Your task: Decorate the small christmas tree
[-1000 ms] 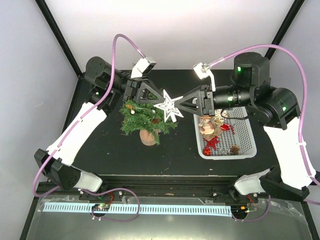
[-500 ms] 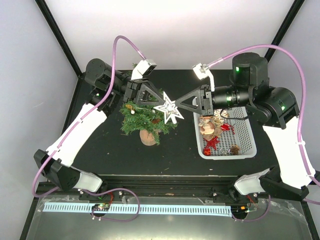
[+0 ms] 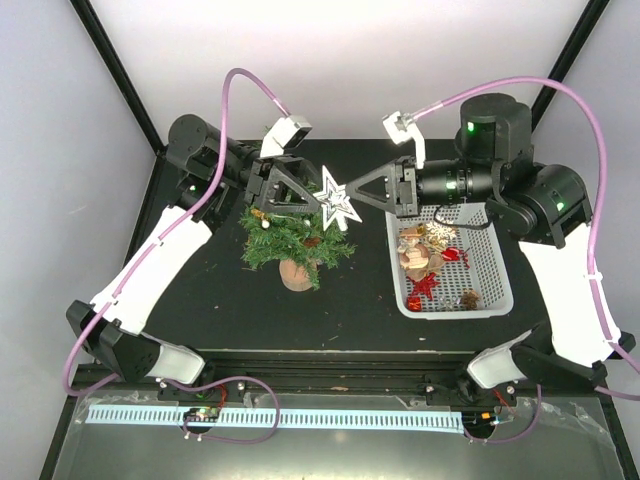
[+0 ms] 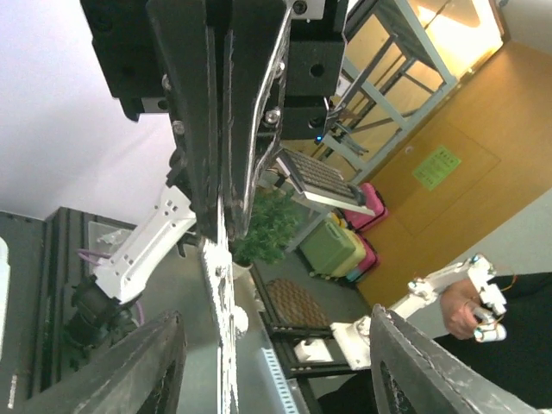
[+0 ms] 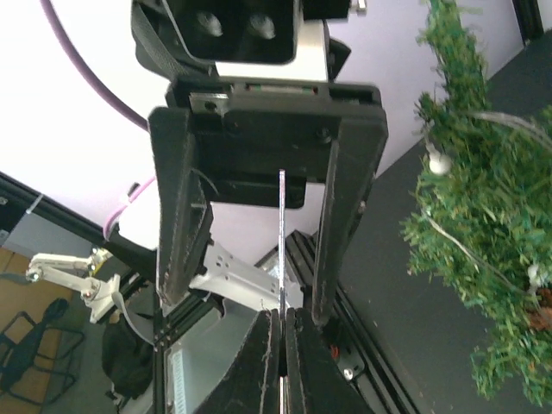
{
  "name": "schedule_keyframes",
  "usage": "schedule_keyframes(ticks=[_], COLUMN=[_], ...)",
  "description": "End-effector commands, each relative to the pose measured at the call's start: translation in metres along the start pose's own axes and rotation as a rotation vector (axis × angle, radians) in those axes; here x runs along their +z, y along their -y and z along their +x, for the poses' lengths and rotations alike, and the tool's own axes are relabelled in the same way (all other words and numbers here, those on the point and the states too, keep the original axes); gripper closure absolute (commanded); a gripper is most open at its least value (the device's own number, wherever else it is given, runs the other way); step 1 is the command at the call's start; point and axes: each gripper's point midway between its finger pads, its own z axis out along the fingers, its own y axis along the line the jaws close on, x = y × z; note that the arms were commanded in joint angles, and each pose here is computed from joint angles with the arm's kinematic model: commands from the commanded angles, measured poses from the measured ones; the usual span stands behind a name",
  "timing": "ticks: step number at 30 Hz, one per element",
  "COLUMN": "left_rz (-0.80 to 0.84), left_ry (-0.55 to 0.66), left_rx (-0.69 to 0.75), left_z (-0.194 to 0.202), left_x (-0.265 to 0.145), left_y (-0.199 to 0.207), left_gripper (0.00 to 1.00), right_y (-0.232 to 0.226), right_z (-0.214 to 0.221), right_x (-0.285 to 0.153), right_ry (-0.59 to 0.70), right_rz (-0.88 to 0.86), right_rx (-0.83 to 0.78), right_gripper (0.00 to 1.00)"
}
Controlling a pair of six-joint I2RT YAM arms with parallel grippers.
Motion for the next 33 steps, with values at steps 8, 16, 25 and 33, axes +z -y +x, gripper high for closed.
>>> schedule_keyframes(ticks=[8, 16, 25, 33], left_rz=[-0.139, -0.382, -0.678, -0.747], left_ry=[-0.059, 0.073, 0.311, 0.449], left_rx=[0.183, 0.278, 0.212, 0.131], left_z=[-0.016, -0.041, -0.041, 0.002], left_x=[-0.057, -0.117, -0.225, -0.274], left_y=[0.035, 0.046, 0.018, -0.025], left_gripper=[0.28, 0.28, 0.26, 0.06], right_y=[-0.046, -0.038, 0.004, 0.045], right_z=[-0.061, -0.119, -0.155, -0.163], right_x=[-0.029, -0.035, 0.003, 0.041], right_ry=[0.257, 0.505, 0.548, 0.521], right_rz=[-0.062, 0.004, 0.082, 0.14], right_rx=[-0.148, -0.198, -0.171, -0.134], right_gripper=[0.99, 0.99, 0.99, 0.99])
